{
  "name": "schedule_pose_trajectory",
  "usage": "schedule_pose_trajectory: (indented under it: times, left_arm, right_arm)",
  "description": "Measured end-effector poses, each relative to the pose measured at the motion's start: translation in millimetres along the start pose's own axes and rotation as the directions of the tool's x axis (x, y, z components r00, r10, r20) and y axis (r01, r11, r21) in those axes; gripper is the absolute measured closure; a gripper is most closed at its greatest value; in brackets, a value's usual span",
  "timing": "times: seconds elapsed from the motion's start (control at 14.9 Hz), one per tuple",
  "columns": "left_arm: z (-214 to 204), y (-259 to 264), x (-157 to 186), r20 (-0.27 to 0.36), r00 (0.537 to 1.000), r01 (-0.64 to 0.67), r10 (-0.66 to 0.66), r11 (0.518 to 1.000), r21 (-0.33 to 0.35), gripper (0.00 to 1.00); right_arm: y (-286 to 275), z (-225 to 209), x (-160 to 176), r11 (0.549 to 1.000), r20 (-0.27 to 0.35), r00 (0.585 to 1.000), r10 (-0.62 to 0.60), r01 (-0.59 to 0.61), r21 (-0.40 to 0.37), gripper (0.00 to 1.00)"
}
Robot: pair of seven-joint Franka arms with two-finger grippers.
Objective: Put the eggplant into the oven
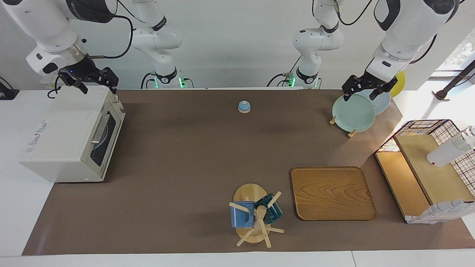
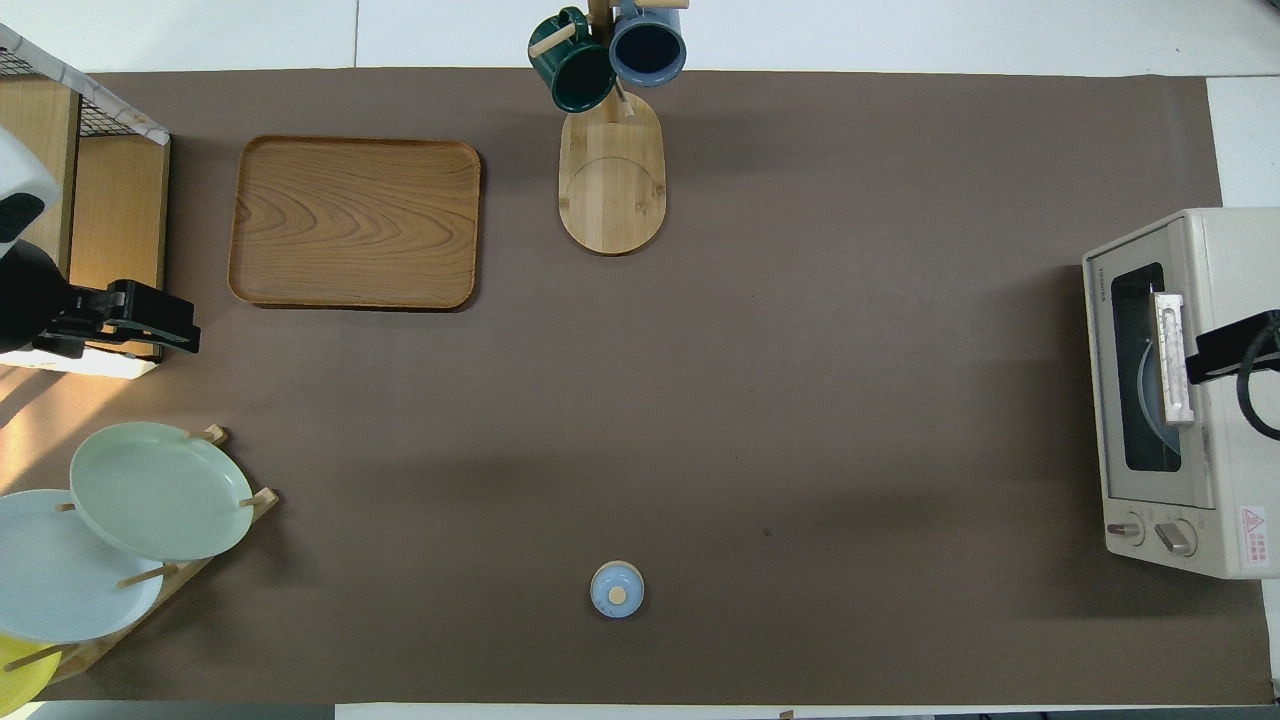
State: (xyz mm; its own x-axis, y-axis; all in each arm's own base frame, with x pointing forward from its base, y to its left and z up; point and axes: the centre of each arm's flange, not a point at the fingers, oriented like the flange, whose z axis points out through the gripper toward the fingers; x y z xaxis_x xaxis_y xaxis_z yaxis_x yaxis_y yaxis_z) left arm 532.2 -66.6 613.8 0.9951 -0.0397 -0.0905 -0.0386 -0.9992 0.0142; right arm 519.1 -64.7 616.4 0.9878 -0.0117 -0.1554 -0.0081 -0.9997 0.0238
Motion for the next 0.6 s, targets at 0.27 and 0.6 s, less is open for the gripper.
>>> schedule_pose_trajectory:
  times: [0.27,0.6]
  left_arm:
    - [0.0,0.0,0.0,0.0,1.0,0.0,0.0,1.0,0.0,0.0]
    - [0.0,0.0,0.0,0.0,1.0,0.0,0.0,1.0,0.0,0.0]
  right_arm:
    - [-3.8,-0.6,0.5,1.0,-0.003,1.0,-0.007,0.007,-0.001,0.0]
    - [-5.8,-1.7,0.3,1.0,-0.007,1.0,-0.011,0.011,-0.002,0.0]
